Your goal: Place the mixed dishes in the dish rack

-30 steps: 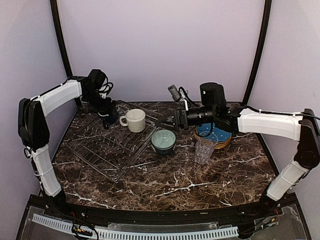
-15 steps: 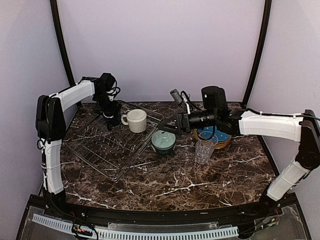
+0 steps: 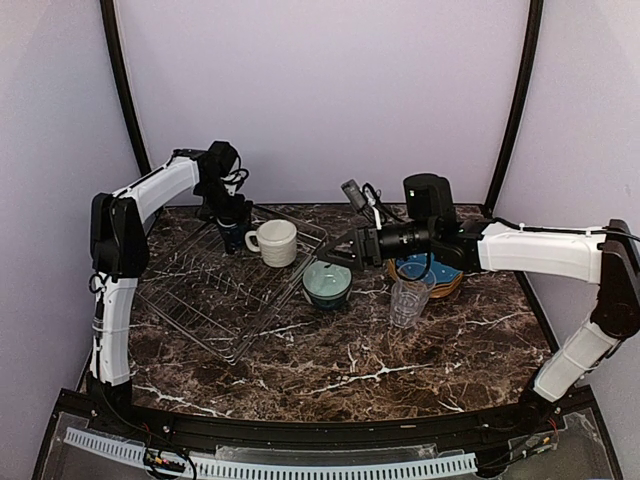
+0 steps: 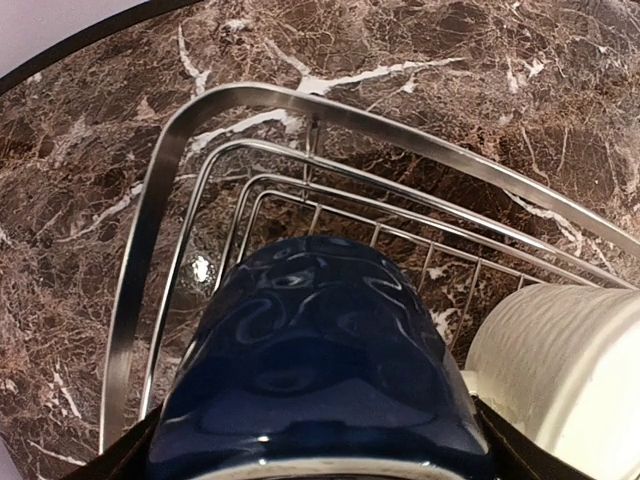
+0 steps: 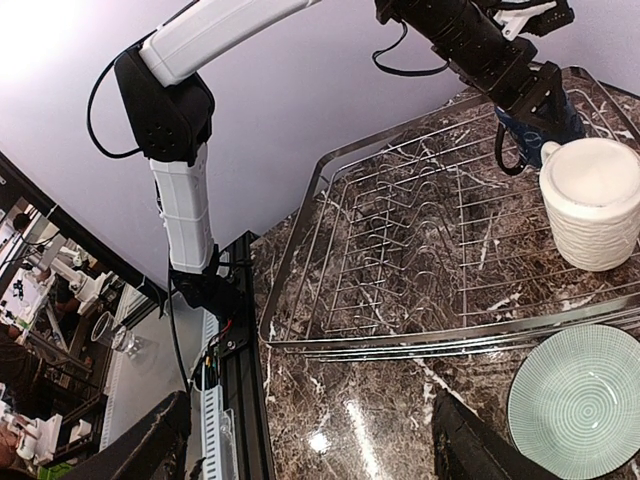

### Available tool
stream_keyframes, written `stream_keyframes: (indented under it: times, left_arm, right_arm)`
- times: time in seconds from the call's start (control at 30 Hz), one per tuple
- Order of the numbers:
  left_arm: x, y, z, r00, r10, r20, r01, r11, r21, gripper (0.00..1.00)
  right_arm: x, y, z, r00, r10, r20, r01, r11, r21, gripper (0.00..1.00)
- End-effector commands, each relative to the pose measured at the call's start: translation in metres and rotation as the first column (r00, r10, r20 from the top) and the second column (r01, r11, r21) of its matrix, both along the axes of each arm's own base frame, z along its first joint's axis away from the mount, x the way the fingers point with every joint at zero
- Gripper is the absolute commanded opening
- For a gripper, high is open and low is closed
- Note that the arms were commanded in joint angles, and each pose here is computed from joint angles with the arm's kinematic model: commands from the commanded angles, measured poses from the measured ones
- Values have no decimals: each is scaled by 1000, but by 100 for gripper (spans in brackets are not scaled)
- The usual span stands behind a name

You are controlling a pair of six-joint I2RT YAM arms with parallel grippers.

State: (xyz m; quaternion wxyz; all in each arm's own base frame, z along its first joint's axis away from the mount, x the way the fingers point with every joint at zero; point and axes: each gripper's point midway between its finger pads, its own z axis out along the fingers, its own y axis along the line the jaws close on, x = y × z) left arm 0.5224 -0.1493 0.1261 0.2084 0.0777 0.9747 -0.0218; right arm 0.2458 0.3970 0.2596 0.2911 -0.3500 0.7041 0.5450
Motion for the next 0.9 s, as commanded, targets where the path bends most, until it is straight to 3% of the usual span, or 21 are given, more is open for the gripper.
stream_keyframes:
  times: [0.0, 0.6, 0.87]
  left_arm:
    - [2, -7, 13, 999, -36, 18, 37, 999, -26, 8]
    - [6, -36, -2, 988, -152, 5, 152, 988, -39, 19]
    - [13, -34, -13, 992, -127, -7, 127, 992, -18, 29]
  right_arm:
    - [7, -3, -6, 1000, -14, 11, 14, 1000, 1, 80]
    - [13, 1, -22, 1000, -14, -19, 14, 1000, -19, 79]
    - [16, -5, -20, 999, -51, 0, 51, 998, -47, 79]
